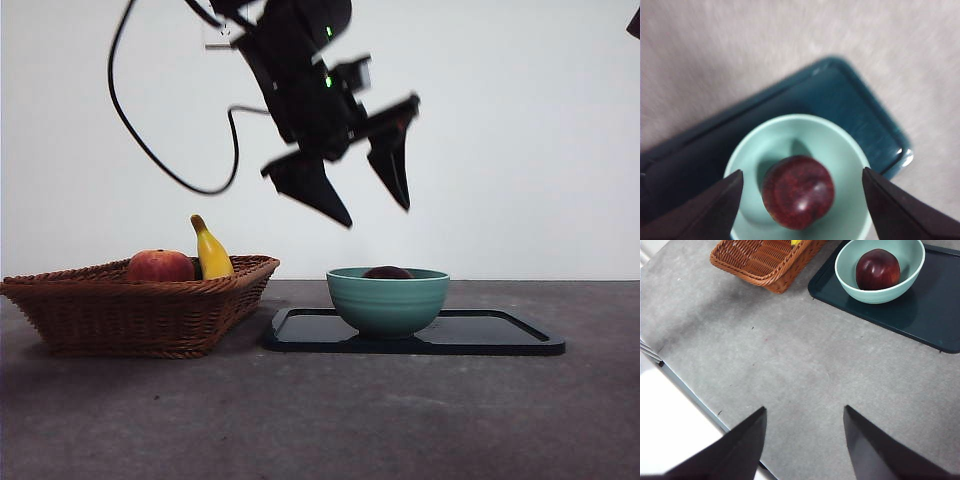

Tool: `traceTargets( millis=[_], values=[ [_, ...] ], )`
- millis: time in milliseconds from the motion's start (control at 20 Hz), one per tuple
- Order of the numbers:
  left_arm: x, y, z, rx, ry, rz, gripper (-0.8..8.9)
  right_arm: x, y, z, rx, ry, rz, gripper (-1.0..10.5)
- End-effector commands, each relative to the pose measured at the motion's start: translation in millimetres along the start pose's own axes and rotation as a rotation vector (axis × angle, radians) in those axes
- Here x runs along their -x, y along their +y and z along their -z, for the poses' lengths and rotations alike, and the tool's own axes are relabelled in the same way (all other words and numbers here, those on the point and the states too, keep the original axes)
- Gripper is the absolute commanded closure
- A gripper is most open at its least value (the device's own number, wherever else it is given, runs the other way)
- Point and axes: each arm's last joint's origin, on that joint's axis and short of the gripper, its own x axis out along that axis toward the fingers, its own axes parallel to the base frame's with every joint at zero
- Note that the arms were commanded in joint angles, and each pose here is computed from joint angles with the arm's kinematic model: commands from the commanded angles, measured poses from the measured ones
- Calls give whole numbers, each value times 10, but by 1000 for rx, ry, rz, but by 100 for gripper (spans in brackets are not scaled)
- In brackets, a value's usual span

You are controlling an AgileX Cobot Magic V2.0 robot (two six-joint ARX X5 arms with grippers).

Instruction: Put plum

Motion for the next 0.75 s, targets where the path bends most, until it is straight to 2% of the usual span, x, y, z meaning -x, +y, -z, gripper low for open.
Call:
traceTargets(
  millis=[50, 300, 450, 750],
  values=[
    [-197, -49, 13, -41, 11, 3, 430, 12, 16, -27, 7, -9, -9, 702],
    [-426, -93, 100, -67, 33, 9, 430, 12, 16, -23, 4, -5, -9, 702],
    [-550, -108, 182, -86, 71, -24, 430, 12, 15, -18, 2, 1, -8, 702],
    [-601, -155, 216, -114, 83, -32, 430, 12, 15, -17, 1, 1, -8, 702]
  ],
)
